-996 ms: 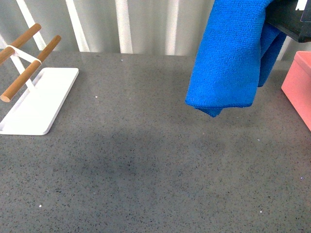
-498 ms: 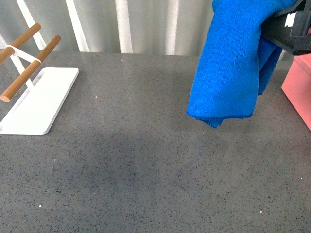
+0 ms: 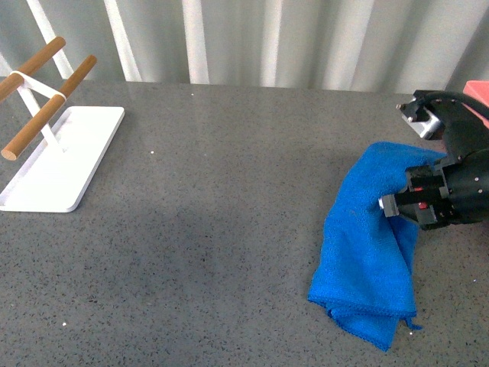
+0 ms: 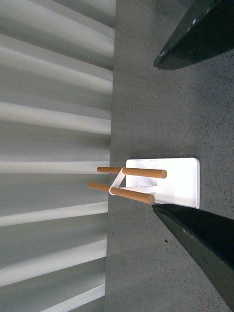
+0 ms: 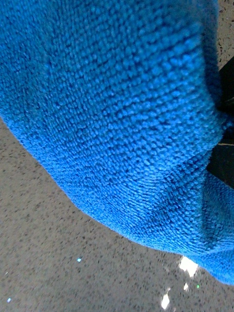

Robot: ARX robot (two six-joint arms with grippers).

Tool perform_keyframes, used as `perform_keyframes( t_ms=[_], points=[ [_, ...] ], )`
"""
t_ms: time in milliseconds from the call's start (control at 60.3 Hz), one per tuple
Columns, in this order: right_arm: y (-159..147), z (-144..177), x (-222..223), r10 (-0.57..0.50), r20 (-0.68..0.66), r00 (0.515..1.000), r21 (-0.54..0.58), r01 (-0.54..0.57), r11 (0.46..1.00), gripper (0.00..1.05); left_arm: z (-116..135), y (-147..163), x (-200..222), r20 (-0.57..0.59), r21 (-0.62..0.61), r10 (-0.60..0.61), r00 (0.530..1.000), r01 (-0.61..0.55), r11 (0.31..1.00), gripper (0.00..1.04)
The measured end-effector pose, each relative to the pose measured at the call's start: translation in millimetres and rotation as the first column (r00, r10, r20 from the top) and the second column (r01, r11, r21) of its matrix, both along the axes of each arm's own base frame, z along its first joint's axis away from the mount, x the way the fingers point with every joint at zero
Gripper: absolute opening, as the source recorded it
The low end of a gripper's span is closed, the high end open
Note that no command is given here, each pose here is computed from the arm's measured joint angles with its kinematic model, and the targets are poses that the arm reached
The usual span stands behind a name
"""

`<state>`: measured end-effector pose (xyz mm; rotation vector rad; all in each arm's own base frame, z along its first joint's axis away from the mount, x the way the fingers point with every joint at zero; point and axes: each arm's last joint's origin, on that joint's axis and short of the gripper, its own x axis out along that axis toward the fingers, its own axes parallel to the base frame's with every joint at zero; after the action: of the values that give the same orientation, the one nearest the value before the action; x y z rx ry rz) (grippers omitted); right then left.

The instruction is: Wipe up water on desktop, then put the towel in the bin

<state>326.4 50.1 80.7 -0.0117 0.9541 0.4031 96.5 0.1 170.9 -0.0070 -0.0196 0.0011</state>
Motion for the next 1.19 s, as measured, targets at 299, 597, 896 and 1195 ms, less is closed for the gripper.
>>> perform_keyframes(
  t_ms=[299,597,896,1195],
  points=[
    [-3.3,-34.5,4.0,0.000,-0.059,0.998,-0.026,-0.001,1.000,0.03,0.0,0.0,0.0,0.000,0.002,0.000,1.000,0.000,1.000,0.98],
    [-5.6,-36.2,4.6,0.003,-0.033,0.999,-0.016,-0.003,1.000,0.03,0.0,0.0,0.0,0.000,0.002,0.000,1.000,0.000,1.000,0.98],
    [-20.3,-41.1,13.3,-0.030,-0.032,0.999,-0.042,0.029,0.999,0.03,0.0,0.0,0.0,0.000,0.002,0.000,1.000,0.000,1.000,0.98],
    [-24.1,-38.0,46.3,-0.080,-0.003,0.997,-0.122,0.079,0.989,0.03,0.0,0.0,0.0,0.000,0.002,0.000,1.000,0.000,1.000,0.98]
  ],
)
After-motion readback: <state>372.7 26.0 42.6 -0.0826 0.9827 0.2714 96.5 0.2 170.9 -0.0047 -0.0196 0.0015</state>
